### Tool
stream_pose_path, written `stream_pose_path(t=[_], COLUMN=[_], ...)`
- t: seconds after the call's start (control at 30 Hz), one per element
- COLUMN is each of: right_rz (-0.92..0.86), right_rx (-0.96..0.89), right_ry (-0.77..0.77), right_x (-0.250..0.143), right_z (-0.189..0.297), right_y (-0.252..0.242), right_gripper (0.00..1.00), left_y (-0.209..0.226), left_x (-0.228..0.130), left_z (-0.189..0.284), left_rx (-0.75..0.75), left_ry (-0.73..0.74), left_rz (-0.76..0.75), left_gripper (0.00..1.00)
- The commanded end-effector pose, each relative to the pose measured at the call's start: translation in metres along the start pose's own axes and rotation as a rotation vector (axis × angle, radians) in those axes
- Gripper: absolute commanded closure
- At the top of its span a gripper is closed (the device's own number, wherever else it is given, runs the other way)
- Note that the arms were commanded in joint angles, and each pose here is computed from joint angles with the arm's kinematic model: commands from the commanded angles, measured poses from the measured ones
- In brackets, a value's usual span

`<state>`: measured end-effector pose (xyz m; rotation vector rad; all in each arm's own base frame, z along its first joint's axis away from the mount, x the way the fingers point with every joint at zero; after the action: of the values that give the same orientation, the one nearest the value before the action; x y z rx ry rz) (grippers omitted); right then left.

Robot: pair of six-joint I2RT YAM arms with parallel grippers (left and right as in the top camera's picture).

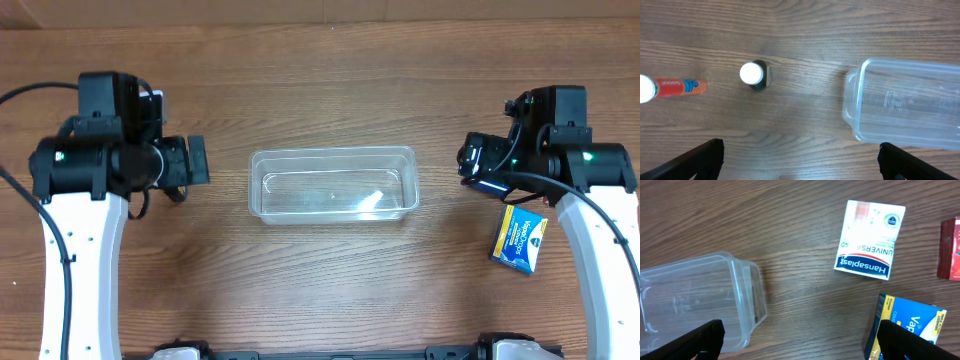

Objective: Pack container
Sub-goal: 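Reach the left gripper to the black bottle and grasp it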

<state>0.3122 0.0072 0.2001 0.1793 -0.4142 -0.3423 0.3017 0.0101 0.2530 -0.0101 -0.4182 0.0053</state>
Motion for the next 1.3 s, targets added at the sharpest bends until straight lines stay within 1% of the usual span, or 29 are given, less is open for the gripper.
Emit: stream_pose_path(t=[0.0, 0.13, 0.23, 0.53, 0.63, 0.67, 0.73, 0.77, 0.8, 0.87, 0.9, 0.93, 1.0, 1.07, 1.17, 1.27], right_rz=[-0.005, -0.005, -0.005, -0.005, -0.005, -0.005, -0.005, -0.005, -0.005, -0.005, -0.005, -0.005, -0.005, -0.005, -0.006, -0.006], right_rx=[0.010, 0.010, 0.010, 0.010, 0.010, 0.010, 0.010, 0.009, 0.009, 0.009, 0.009, 0.009, 0.009, 0.009, 0.009, 0.009], right_ry=[-0.066, -0.066, -0.066, -0.065, -0.066, -0.065, -0.065, -0.063, -0.063, -0.062, -0.062, -0.061, -0.061, -0.062, -0.061, -0.061], right_x=[0.015, 0.015, 0.015, 0.015, 0.015, 0.015, 0.015, 0.015, 0.015, 0.014, 0.014, 0.014, 0.014, 0.014, 0.014, 0.014], right_z=[0.015, 0.015, 0.015, 0.015, 0.015, 0.015, 0.015, 0.015, 0.015, 0.015, 0.015, 0.015, 0.015, 0.015, 0.015, 0.015], right_y=[0.002, 0.002, 0.002, 0.002, 0.002, 0.002, 0.002, 0.002, 0.002, 0.001, 0.001, 0.001, 0.001, 0.001, 0.001, 0.001], right_gripper=[0.00, 0.00, 0.00, 0.00, 0.00, 0.00, 0.00, 0.00, 0.00, 0.00, 0.00, 0.00, 0.00, 0.00, 0.00, 0.00], left_y=[0.021, 0.043, 0.056, 0.065, 0.065, 0.066, 0.066, 0.066, 0.066, 0.066, 0.068, 0.070, 0.070, 0.070, 0.070, 0.070], left_x=[0.014, 0.019, 0.020, 0.012, 0.002, -0.003, -0.008, -0.009, -0.010, -0.009, -0.009, -0.009, -0.009, -0.008, -0.007, -0.008], left_z=[0.007, -0.006, -0.025, -0.111, -0.138, -0.150, -0.159, -0.162, -0.164, -0.165, -0.165, -0.165, -0.165, -0.165, -0.166, -0.166], left_rx=[0.059, 0.071, 0.078, 0.060, 0.050, 0.048, 0.045, 0.044, 0.043, 0.044, 0.057, 0.066, 0.066, 0.067, 0.067, 0.067], left_ry=[-0.051, -0.035, 0.008, 0.227, 0.315, 0.351, 0.380, 0.390, 0.395, 0.394, 0.390, 0.392, 0.391, 0.387, 0.384, 0.384], left_rz=[0.081, 0.153, 0.184, 0.191, 0.194, 0.196, 0.198, 0.198, 0.198, 0.198, 0.195, 0.193, 0.193, 0.192, 0.193, 0.193], left_gripper=[0.00, 0.00, 0.00, 0.00, 0.03, 0.07, 0.18, 0.21, 0.23, 0.25, 0.29, 0.31, 0.32, 0.36, 0.49, 0.54])
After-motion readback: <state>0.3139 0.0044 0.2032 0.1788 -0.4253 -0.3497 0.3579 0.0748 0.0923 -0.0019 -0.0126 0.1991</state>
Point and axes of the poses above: each gripper's point midway between its finger pads, its own z axis back along the fingers, its own y axis along the line the jaws close on, x = y × z, the point moved 1 cm from there along z, back along the fingers, and after that the axes turned 8 degrees about -z, right-handed, at the moved point
